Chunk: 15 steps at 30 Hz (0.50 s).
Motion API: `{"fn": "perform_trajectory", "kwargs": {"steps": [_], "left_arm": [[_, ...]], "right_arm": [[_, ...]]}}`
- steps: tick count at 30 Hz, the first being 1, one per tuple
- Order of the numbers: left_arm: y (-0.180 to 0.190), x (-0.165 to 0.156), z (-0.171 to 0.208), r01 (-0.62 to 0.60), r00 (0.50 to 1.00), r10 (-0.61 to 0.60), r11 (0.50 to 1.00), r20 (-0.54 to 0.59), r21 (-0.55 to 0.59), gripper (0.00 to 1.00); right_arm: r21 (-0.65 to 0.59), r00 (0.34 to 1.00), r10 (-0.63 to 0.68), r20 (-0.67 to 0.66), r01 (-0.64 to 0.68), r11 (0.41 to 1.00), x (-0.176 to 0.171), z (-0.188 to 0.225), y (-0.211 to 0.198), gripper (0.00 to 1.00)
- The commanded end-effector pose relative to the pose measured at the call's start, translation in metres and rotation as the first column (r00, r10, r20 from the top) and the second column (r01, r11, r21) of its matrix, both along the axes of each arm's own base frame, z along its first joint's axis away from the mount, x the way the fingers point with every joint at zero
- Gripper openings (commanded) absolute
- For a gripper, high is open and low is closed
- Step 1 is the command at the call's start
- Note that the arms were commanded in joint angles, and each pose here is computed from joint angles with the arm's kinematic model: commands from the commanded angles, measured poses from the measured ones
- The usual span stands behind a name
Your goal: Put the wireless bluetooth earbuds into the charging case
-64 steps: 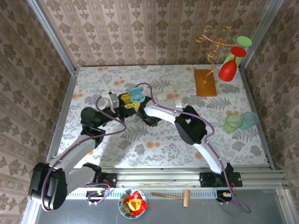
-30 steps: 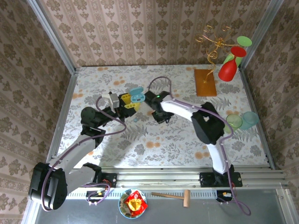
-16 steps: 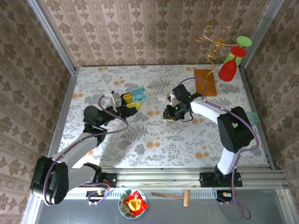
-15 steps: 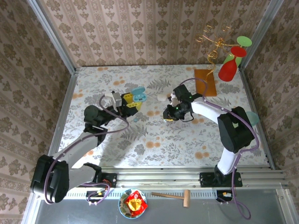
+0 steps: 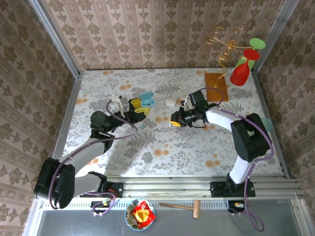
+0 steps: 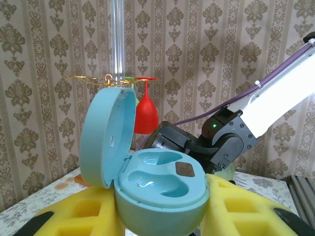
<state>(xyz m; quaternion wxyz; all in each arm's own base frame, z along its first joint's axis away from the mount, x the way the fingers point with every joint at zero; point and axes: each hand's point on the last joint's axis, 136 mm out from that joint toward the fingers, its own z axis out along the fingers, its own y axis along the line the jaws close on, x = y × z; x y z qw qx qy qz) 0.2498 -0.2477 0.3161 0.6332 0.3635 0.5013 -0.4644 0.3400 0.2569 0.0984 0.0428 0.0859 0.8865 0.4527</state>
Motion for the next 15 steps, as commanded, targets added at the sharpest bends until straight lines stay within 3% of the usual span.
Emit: {"fn": "perform_trajectory", "kwargs": {"steps": [1,8,15], "left_arm": [[0.002,0.002,-0.004,-0.018,1.0,0.018,1.0,0.019,0.0,0.3],[0.004,0.015,-0.017,-0.04,0.999,0.04,0.999,-0.006,-0.01,0.3],[0.002,0.025,-0.033,-0.056,0.998,0.056,0.998,0.009,0.025,0.3]], "right_arm": [[0.152,0.999,0.001,0.032,-0.006,0.988,0.001,0.036,0.01,0.17],[0.239,0.998,0.004,0.062,-0.018,0.971,-0.007,0.067,0.013,0.18],[0.245,0.976,0.005,0.216,-0.059,0.968,-0.012,0.124,0.011,0.18]]}}
